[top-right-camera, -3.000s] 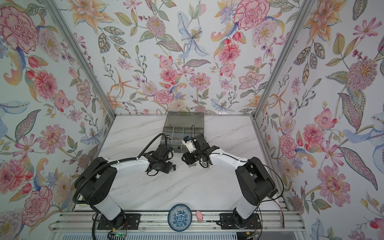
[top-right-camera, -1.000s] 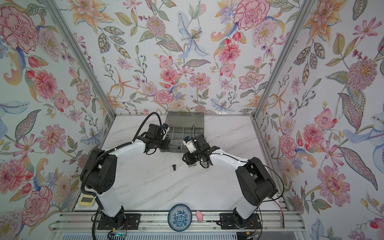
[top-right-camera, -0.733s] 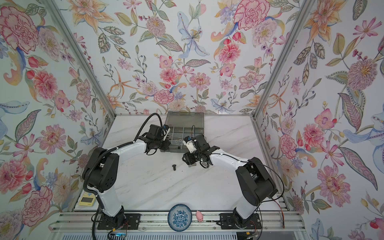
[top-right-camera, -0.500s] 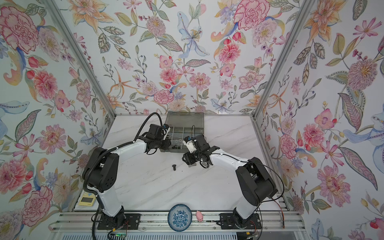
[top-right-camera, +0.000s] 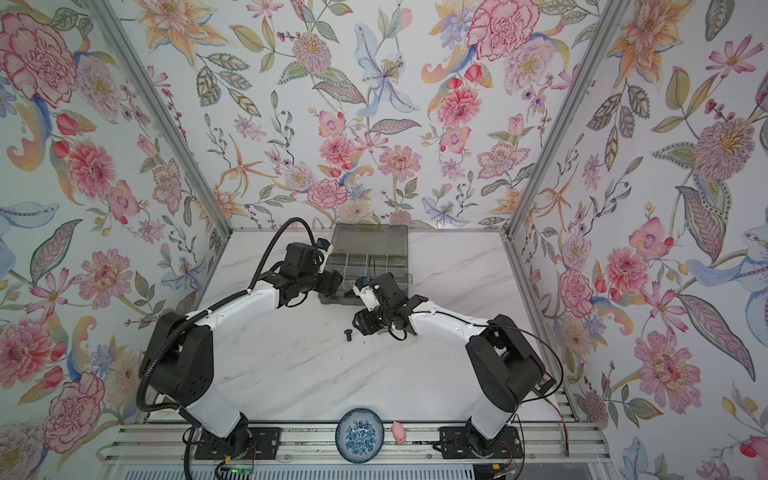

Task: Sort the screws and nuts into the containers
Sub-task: 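Close the right gripper on the last black bolt while the left draws back, then lift the black bolt with the right gripper and carry it over the box, then open the right gripper to drop the black bolt into the box, then move the open right gripper back over a silver hex bolt, then lower the right gripper around the silver hex bolt and close it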

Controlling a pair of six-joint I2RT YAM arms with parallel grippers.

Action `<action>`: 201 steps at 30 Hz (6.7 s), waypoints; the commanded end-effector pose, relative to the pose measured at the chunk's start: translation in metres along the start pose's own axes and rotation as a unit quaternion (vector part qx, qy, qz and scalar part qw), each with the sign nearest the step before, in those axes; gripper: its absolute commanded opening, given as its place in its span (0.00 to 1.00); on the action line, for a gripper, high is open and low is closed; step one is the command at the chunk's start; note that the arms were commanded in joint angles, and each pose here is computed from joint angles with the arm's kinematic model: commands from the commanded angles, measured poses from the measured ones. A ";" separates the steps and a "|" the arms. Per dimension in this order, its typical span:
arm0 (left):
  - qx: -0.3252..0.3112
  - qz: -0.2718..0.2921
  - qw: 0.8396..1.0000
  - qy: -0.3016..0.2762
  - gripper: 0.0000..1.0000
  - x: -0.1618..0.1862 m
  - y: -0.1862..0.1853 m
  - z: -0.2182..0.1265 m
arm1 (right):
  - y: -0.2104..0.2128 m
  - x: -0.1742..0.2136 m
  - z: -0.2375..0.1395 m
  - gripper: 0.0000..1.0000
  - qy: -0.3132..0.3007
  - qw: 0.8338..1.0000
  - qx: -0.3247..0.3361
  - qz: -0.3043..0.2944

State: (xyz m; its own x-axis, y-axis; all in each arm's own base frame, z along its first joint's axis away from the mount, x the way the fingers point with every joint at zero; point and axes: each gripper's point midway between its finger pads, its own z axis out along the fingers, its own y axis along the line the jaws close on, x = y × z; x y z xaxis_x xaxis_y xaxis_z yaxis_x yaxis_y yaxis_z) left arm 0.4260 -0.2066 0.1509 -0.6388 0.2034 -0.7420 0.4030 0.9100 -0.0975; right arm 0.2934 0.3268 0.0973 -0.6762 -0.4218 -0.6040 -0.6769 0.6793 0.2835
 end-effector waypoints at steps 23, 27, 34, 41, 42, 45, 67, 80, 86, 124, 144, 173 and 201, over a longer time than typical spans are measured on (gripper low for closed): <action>-0.062 -0.108 0.992 -0.017 0.99 0.072 0.050 -0.060 | 0.022 0.018 0.070 0.60 0.074 0.991 0.084 0.074; -0.049 -0.110 0.993 -0.015 0.99 0.072 0.046 -0.056 | 0.019 0.021 0.072 0.58 0.084 0.989 0.101 0.073; -0.034 -0.114 0.993 -0.008 0.99 0.075 0.041 -0.051 | 0.017 0.028 0.078 0.46 0.101 0.986 0.117 0.065; -0.033 -0.114 0.993 -0.009 0.99 0.073 0.041 -0.052 | 0.016 0.033 0.082 0.41 0.110 0.984 0.122 0.062; -0.032 -0.113 0.993 -0.008 0.99 0.074 0.040 -0.052 | 0.016 0.034 0.082 0.40 0.113 0.984 0.122 0.062; -0.033 -0.113 0.993 -0.007 0.99 0.074 0.041 -0.052 | 0.015 0.036 0.082 0.35 0.115 0.984 0.123 0.062; -0.032 -0.115 0.993 -0.005 1.00 0.078 0.041 -0.050 | 0.035 -0.019 0.054 0.00 0.031 0.998 0.046 -0.019; -0.026 -0.118 0.993 -0.004 0.99 0.078 0.039 -0.047 | -0.024 -0.093 0.030 0.00 -0.030 0.993 0.104 -0.049; -0.020 -0.119 0.993 -0.006 0.99 0.077 0.038 -0.046 | -0.040 -0.114 0.036 0.00 -0.041 0.988 0.128 -0.074; -0.002 -0.121 0.993 0.005 0.99 0.088 0.033 -0.035 | -0.069 -0.100 0.066 0.33 0.000 0.980 0.181 -0.083; 0.005 -0.123 0.992 0.005 0.99 0.087 0.031 -0.031 | -0.034 -0.053 -0.010 0.59 0.002 0.996 0.046 -0.082; 0.036 -0.127 0.991 -0.006 0.99 0.078 0.021 -0.034 | -0.061 0.056 0.005 0.63 0.140 0.981 0.005 -0.132; 0.037 -0.130 0.991 -0.001 1.00 0.084 0.021 -0.032 | -0.053 0.094 0.024 0.39 0.194 0.977 -0.009 -0.089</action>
State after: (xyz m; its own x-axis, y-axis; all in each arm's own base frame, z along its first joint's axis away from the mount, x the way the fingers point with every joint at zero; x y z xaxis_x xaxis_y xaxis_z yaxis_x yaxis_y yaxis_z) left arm 0.3605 -0.1604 0.1109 -0.7184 -0.0191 -0.6953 0.2792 0.9077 -0.3134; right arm 0.2877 0.2723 0.0234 -0.5707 -0.7251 -0.3853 -0.8174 0.5464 0.1824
